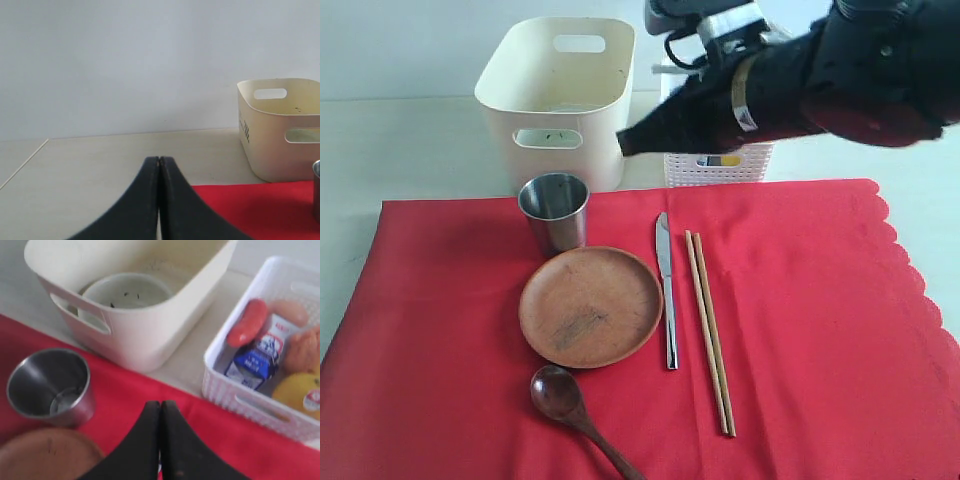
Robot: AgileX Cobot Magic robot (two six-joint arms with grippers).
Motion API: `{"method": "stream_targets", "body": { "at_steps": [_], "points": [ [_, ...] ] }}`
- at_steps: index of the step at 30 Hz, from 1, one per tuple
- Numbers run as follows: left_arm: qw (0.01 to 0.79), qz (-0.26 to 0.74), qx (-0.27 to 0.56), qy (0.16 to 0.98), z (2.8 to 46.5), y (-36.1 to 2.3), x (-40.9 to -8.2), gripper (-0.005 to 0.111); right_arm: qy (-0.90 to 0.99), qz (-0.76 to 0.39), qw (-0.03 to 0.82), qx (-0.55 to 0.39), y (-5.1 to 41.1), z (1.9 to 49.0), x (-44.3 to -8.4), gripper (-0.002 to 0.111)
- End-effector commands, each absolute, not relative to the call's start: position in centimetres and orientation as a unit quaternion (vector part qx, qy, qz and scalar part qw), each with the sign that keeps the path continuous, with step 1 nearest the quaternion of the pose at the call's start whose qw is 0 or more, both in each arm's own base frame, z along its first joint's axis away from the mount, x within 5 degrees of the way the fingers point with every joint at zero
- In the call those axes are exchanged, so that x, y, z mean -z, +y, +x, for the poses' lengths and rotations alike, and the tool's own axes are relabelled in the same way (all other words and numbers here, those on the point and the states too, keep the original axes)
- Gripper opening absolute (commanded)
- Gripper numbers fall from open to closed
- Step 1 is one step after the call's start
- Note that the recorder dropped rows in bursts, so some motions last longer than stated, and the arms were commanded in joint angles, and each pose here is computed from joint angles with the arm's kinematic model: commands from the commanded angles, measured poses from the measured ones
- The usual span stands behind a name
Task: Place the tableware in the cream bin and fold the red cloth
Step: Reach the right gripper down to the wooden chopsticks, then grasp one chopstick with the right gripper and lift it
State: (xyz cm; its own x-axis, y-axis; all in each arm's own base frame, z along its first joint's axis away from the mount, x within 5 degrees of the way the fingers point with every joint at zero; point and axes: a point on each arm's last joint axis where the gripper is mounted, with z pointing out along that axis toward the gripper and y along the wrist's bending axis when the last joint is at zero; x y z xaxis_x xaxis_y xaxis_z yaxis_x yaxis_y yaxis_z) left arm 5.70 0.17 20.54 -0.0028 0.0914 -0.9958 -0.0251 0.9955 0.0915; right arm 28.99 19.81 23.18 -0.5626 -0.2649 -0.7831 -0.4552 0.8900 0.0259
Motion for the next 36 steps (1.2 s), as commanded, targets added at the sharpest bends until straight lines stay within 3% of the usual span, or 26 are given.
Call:
{"method": "stream_targets", "body": {
  "at_steps": [1, 12, 20, 25, 34, 36],
  "points": [
    [0.707, 0.022, -0.041, 0.705, 5.6, 0.2, -20.6, 0.000, 0.889, -0.203, 0.391, -0.121, 18.1, 26.1, -21.2, 0.000],
    [0.707, 0.022, -0.041, 0.705, 5.6, 0.2, -20.6, 0.000, 0.929, -0.198, 0.296, -0.100, 15.6, 22.3, -15.3, 0.002],
    [0.707, 0.022, -0.041, 0.705, 5.6, 0.2, -20.6, 0.000, 0.939, -0.202, 0.256, -0.113, 16.9, 21.9, -12.7, 0.034],
    [0.707, 0.022, -0.041, 0.705, 5.6, 0.2, -20.6, 0.000, 0.934, -0.243, 0.250, -0.080, 18.1, 22.4, -12.4, 0.047],
    [0.707, 0.022, -0.041, 0.705, 5.6, 0.2, -20.6, 0.000, 0.935, -0.267, 0.223, -0.076, 19.3, 23.8, -9.3, 0.048],
    [0.707, 0.022, -0.041, 0.705, 5.6, 0.2, -20.6, 0.000, 0.939, -0.263, 0.213, -0.062, 19.1, 23.7, -8.9, 0.043]
  ]
}}
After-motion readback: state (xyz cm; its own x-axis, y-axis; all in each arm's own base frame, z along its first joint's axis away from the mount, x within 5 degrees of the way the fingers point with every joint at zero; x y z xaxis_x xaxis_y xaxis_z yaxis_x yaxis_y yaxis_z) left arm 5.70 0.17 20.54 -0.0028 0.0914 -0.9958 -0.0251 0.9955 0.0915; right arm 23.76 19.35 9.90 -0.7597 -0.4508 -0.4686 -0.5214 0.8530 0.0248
